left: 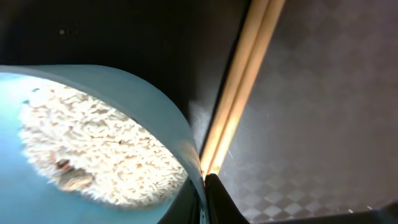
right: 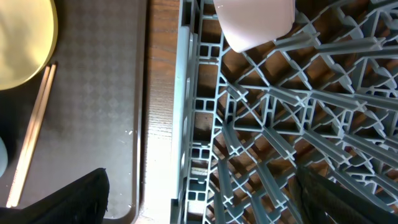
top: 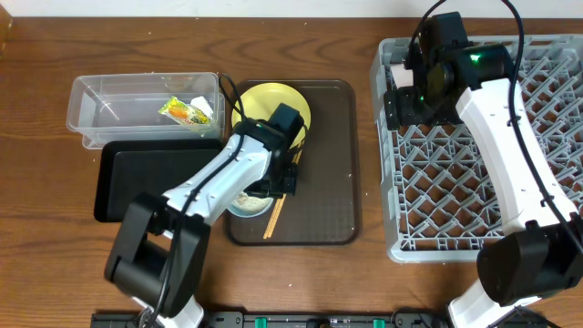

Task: Sort waste into correct bins and load items into the dishwasher rack
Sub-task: 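Grasp the light-blue rice plate with the left gripper, then tip the rice from the blue plate into the black tray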

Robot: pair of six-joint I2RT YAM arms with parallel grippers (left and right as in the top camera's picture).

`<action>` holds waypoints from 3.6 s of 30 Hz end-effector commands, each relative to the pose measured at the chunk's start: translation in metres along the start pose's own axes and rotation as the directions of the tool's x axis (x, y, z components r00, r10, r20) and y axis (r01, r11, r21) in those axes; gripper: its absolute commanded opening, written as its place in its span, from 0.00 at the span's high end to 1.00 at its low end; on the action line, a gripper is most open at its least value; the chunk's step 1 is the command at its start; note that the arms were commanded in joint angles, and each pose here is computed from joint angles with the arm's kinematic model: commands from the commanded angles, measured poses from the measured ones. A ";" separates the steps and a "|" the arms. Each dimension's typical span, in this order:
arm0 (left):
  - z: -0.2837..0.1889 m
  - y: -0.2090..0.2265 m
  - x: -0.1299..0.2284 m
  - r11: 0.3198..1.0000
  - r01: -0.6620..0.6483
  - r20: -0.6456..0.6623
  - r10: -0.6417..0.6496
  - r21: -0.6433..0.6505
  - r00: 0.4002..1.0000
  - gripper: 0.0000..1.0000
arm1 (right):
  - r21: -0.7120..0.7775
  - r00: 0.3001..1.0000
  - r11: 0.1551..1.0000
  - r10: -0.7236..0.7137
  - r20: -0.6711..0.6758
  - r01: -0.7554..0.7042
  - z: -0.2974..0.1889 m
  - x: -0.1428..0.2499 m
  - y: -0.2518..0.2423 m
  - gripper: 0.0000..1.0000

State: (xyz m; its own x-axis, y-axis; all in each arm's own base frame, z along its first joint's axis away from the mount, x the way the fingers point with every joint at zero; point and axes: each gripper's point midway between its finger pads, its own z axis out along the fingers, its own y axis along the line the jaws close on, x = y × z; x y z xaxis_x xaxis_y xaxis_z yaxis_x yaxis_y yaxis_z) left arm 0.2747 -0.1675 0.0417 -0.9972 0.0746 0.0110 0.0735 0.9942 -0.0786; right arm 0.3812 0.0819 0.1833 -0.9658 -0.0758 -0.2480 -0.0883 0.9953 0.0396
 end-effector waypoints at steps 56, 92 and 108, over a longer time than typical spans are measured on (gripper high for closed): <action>-0.136 0.197 -0.048 0.027 0.130 -0.082 -0.648 0.991 0.757 0.94 | -0.004 1.000 1.000 0.005 -0.011 -0.005 0.002 0.001 -0.001 0.07; -0.137 0.198 -0.052 0.130 0.025 0.064 -0.634 0.991 0.771 0.94 | -0.004 1.000 1.000 0.005 -0.011 -0.005 0.002 0.001 -0.001 0.06; -0.139 0.194 -0.052 0.102 0.041 0.033 -0.630 0.994 0.776 0.94 | -0.003 1.000 1.000 0.005 -0.018 -0.005 0.002 0.003 -0.001 0.06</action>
State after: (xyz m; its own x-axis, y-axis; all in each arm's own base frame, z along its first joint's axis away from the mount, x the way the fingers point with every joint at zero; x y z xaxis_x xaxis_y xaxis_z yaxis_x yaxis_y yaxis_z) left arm 0.3392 0.0345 0.1423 -0.8200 -0.5679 0.0710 -0.1556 0.1018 -0.9826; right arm 0.3785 0.0813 0.1826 -0.9686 -0.0764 -0.2367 -0.0879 0.9954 0.0382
